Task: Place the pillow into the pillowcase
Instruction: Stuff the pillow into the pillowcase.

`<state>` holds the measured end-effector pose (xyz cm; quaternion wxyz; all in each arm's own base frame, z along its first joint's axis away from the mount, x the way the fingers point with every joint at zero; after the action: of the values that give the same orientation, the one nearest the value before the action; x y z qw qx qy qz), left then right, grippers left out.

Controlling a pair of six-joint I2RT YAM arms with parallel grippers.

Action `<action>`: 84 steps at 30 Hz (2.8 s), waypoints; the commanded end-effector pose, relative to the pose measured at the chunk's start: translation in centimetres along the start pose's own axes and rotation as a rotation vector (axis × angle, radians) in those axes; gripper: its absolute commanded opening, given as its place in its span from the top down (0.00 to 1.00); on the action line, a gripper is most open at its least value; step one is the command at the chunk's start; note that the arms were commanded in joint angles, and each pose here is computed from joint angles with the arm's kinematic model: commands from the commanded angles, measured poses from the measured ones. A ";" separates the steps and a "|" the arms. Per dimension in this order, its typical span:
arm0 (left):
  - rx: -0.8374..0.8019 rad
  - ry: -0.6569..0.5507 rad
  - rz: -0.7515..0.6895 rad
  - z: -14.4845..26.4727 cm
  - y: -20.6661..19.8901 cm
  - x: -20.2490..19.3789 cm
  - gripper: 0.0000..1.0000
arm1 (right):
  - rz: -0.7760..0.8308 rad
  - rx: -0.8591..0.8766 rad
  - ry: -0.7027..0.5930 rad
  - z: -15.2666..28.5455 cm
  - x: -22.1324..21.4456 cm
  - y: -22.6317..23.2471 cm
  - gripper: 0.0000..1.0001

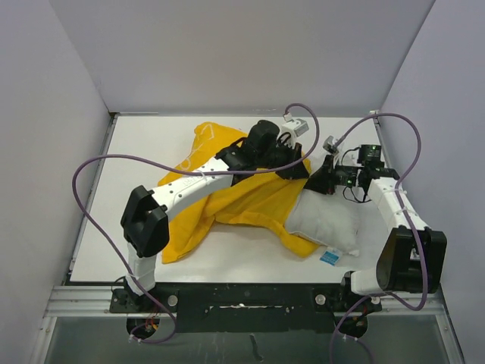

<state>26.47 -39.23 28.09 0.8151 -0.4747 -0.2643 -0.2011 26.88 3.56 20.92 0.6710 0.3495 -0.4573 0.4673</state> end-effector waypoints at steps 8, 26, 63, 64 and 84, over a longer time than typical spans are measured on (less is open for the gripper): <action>-0.629 -0.132 0.035 4.3 -6.2 5.5 1.00 | 0.112 -0.027 -0.230 -1.0 5.9 -1.3 0.95; -0.520 -0.098 0.182 3.7 3.1 -3.1 1.00 | 0.216 -0.282 -0.036 13.4 5.4 -1.0 0.02; -0.370 -0.103 -0.137 2.2 0.6 0.2 0.91 | 0.662 -0.008 -0.039 0.1 1.1 1.2 1.00; -0.325 -0.105 -0.112 2.1 1.7 -1.6 0.81 | 0.686 0.000 0.007 0.1 0.1 1.5 1.00; 0.300 -0.190 -0.158 9.6 -0.7 2.1 0.31 | 0.925 0.096 -0.012 -1.7 -0.8 5.4 0.99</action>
<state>23.03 -29.49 38.36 0.7500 -0.4499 -0.4567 -0.1626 22.40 5.75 19.73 0.4048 0.1420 -0.5404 0.7239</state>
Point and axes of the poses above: each gripper's point midway between its finger pads, its own z axis back along the fingers, its own y axis along the line the jaws close on, x = y × z, the point moved 10 cm from there along z, back along the fingers, and after that the axes turned 15 degrees about z, right-handed, at the moved point
